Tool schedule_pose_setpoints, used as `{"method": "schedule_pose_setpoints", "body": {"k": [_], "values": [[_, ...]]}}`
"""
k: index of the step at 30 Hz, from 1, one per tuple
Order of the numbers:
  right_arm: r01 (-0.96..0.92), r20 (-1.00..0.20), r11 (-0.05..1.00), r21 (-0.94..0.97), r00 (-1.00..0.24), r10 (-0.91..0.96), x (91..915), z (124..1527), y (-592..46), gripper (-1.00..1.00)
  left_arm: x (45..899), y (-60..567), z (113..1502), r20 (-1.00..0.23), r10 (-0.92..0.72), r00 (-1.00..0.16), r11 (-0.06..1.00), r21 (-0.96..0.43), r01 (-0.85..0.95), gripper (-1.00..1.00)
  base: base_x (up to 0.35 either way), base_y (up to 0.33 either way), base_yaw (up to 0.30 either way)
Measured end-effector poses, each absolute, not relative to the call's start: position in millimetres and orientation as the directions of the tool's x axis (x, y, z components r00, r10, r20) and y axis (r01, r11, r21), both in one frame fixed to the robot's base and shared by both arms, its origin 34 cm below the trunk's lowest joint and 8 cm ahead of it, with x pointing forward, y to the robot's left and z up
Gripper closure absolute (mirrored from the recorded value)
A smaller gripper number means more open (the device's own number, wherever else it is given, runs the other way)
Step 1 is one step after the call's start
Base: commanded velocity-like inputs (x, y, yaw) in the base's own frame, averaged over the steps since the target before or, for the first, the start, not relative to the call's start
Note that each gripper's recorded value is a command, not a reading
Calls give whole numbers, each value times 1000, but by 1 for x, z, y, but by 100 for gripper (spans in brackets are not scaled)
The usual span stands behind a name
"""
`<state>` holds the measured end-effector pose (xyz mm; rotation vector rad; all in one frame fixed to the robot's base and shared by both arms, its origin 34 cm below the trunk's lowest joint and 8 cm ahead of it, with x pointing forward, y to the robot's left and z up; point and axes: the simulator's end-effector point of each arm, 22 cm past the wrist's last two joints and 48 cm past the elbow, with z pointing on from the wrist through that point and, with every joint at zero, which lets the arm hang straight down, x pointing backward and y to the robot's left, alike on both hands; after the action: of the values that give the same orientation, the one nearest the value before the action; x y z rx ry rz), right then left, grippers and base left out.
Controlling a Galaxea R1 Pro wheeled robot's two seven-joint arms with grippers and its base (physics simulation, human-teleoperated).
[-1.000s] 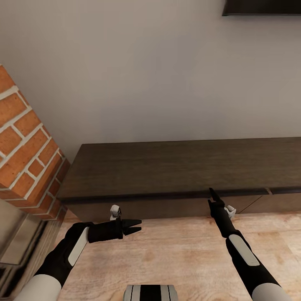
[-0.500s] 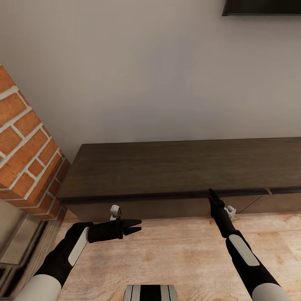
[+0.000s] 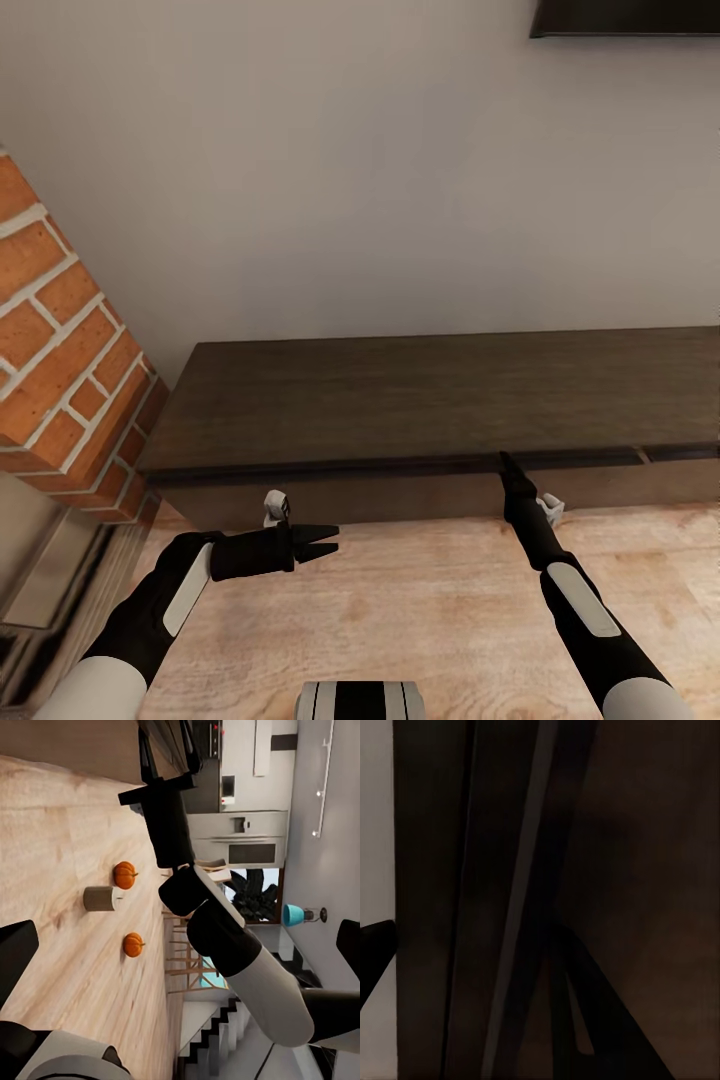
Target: Place each of the two pumpkins and all three candles from the living room inside a cabinet in the living room (use any cabinet), then make sure every cabinet is closed, and position the cauldron so it is next to a table in the living room.
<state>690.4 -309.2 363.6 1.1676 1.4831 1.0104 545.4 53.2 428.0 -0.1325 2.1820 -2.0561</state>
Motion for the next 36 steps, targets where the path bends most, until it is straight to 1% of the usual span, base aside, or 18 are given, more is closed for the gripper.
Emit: {"method": "schedule_pose_setpoints", "body": {"k": [36], "values": [[178, -192, 204, 963, -85, 978, 691, 366, -308, 100, 546, 54, 428, -41, -161, -986, 62, -998, 32, -100, -11, 0, 0]]}}
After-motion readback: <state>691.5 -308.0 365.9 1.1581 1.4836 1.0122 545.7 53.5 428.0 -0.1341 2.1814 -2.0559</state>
